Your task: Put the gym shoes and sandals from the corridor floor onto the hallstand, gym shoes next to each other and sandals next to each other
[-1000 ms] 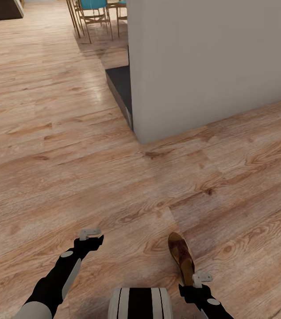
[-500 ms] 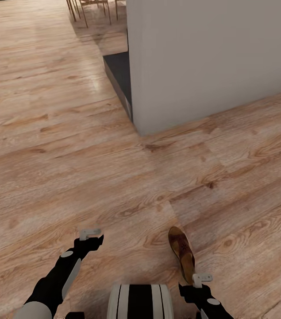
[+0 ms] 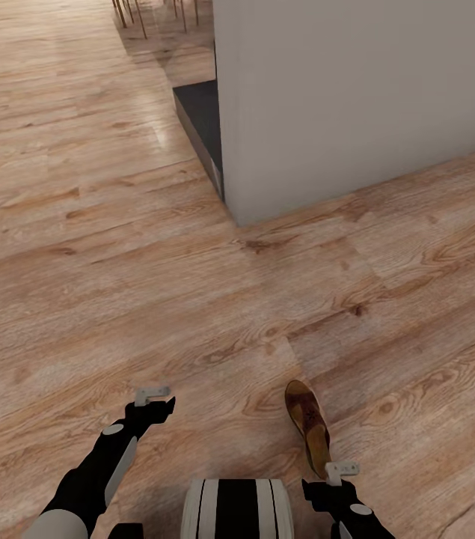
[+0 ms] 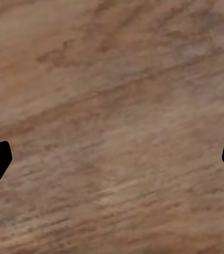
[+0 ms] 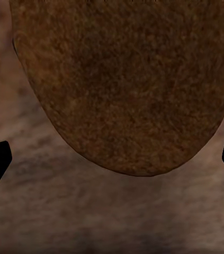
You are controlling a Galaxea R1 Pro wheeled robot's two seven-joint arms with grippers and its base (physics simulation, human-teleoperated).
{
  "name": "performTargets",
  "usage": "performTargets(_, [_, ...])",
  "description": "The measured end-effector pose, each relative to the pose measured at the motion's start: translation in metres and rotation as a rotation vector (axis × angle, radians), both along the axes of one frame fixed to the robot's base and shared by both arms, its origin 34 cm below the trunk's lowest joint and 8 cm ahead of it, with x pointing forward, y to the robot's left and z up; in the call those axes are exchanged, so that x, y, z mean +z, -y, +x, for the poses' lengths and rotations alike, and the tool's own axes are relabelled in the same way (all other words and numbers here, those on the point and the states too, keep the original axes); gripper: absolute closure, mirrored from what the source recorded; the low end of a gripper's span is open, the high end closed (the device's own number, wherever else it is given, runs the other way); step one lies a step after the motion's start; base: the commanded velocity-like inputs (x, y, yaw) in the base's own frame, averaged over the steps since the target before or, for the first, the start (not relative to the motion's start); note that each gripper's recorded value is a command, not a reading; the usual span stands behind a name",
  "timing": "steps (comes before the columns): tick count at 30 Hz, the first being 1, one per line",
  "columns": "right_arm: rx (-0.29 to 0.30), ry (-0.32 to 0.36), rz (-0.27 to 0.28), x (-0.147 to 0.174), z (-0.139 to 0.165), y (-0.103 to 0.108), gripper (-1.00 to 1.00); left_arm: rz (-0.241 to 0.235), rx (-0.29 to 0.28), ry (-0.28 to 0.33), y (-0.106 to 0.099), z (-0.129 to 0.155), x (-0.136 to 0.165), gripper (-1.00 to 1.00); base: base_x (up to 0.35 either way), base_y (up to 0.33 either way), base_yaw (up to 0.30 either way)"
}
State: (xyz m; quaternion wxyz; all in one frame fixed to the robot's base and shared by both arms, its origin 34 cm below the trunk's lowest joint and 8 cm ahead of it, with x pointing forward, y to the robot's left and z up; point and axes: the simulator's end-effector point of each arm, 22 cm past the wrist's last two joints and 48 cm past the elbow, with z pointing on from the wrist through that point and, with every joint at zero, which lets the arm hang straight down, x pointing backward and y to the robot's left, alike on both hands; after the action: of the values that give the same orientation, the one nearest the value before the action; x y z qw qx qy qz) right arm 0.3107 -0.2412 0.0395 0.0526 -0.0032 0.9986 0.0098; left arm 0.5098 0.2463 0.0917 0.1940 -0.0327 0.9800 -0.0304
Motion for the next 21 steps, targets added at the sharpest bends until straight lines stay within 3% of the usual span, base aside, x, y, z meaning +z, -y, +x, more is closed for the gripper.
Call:
performTargets(6, [0.000, 0.000, 0.000, 0.0001, -0.0001, 0.0001, -1.00, 0.000, 0.000, 0.001, 0.0001, 0.0001, 0.0001, -1.00, 0.143, 0.000, 0.000])
performTargets(21, [0.000, -0.001, 0.000, -0.0001, -0.0004, 0.0003, -1.00, 0.000, -0.001, 0.001, 0.0003, 0.0002, 0.0001, -1.00, 0.010, 0.000, 0.000])
